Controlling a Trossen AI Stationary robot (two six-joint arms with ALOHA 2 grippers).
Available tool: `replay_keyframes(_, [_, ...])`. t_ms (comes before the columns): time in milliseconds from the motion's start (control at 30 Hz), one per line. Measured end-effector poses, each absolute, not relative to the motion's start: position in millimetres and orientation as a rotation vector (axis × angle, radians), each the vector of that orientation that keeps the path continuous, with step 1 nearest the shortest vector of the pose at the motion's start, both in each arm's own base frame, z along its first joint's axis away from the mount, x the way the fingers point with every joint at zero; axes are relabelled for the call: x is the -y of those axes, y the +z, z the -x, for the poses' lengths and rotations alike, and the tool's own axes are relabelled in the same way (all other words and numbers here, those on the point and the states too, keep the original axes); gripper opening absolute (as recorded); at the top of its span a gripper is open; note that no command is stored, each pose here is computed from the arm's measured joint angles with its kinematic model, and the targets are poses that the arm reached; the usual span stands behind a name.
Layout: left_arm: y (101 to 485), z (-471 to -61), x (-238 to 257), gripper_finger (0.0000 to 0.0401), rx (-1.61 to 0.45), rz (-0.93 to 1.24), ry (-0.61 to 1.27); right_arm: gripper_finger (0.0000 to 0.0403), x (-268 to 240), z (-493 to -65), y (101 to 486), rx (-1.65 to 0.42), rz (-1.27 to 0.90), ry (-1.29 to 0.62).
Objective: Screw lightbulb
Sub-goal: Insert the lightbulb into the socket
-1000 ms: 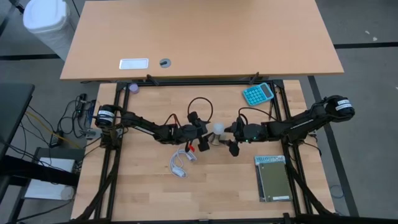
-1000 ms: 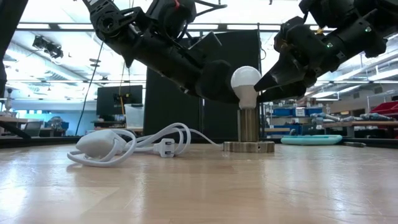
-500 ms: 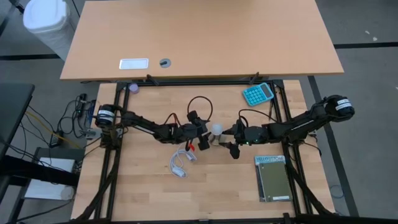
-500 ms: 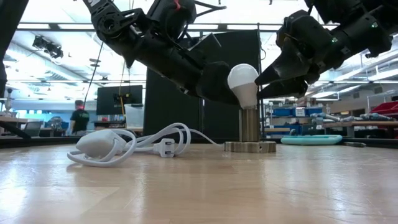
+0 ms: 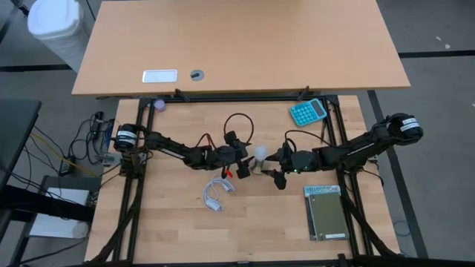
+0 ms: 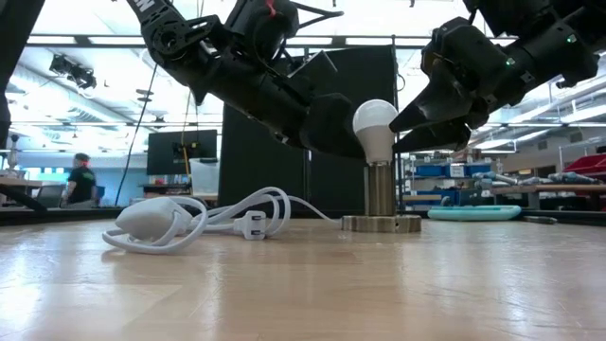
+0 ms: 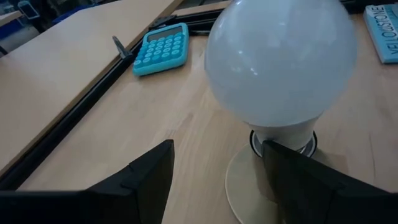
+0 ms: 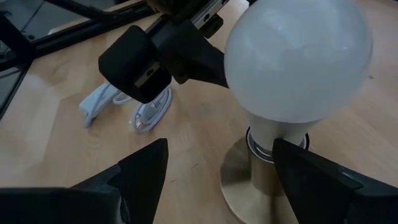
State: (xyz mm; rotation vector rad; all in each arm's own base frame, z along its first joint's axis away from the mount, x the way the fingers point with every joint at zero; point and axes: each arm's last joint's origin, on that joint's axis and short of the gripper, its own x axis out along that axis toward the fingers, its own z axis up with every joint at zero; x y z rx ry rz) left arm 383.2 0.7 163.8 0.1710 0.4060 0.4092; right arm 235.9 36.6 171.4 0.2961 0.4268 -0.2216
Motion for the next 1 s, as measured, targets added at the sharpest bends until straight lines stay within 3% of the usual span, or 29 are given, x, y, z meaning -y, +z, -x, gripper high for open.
replay_keyframes(1000, [160.3, -381.4, 0.0, 0.0250, -0.457, -0.235, 0.405, 0.0291, -42.0, -243.7, 161.4, -0.507, -0.232, -0.226])
